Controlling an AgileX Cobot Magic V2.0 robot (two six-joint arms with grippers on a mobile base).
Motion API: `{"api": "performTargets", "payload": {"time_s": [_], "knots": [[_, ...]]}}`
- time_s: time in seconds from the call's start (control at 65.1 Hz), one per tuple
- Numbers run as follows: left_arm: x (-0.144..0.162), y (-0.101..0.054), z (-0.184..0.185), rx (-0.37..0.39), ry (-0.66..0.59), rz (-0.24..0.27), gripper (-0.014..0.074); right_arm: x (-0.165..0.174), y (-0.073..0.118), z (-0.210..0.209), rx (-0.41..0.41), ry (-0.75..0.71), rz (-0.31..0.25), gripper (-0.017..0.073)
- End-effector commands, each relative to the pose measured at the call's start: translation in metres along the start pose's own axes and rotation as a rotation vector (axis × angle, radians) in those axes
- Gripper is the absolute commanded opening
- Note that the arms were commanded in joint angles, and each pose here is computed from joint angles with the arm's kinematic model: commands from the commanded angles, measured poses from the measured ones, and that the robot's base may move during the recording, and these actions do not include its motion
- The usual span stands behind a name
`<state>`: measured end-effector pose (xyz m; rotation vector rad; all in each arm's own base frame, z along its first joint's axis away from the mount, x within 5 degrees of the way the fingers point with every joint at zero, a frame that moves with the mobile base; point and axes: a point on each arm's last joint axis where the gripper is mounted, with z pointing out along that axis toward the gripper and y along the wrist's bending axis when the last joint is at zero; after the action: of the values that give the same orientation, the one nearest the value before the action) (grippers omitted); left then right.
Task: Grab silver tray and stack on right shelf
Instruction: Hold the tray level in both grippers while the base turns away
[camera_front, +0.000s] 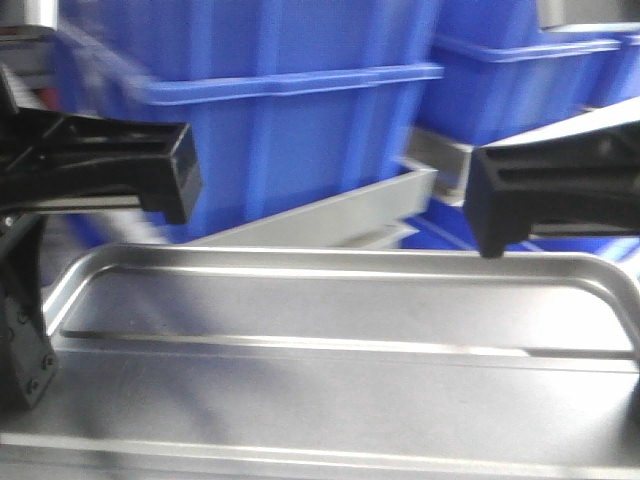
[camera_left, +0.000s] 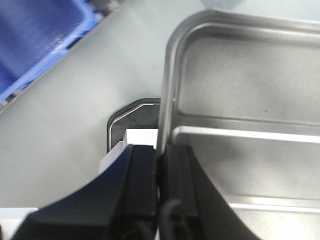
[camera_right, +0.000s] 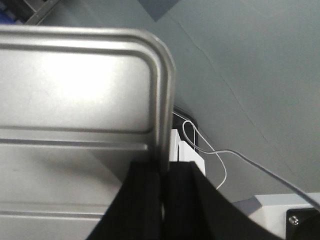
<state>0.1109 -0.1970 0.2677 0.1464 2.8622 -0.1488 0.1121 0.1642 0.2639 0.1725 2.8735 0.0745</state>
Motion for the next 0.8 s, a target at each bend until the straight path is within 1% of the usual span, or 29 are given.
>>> {"api": "performTargets", "payload": {"time_s": [0.0, 0.2, 0.783], "knots": [[-0.0041, 0.0019, -0.0128, 0.008, -0.045, -0.003, -0.0099, -0.0019, -0.009, -0.0114, 0.062, -0.011, -0.003, 0.0059], [-0.0041, 0.0019, -0.0128, 0.008, -0.045, -0.003, -0.0099, -0.0003, -0.0143, -0.0119, 0.121, 0.007, -0.003, 0.0059], [-0.0041, 0.0019, -0.0128, 0.008, -0.045, -0.003, -0.0099, -0.0002, -0.0144, -0.0119, 0.122, 0.007, -0.003, 0.0059]]}}
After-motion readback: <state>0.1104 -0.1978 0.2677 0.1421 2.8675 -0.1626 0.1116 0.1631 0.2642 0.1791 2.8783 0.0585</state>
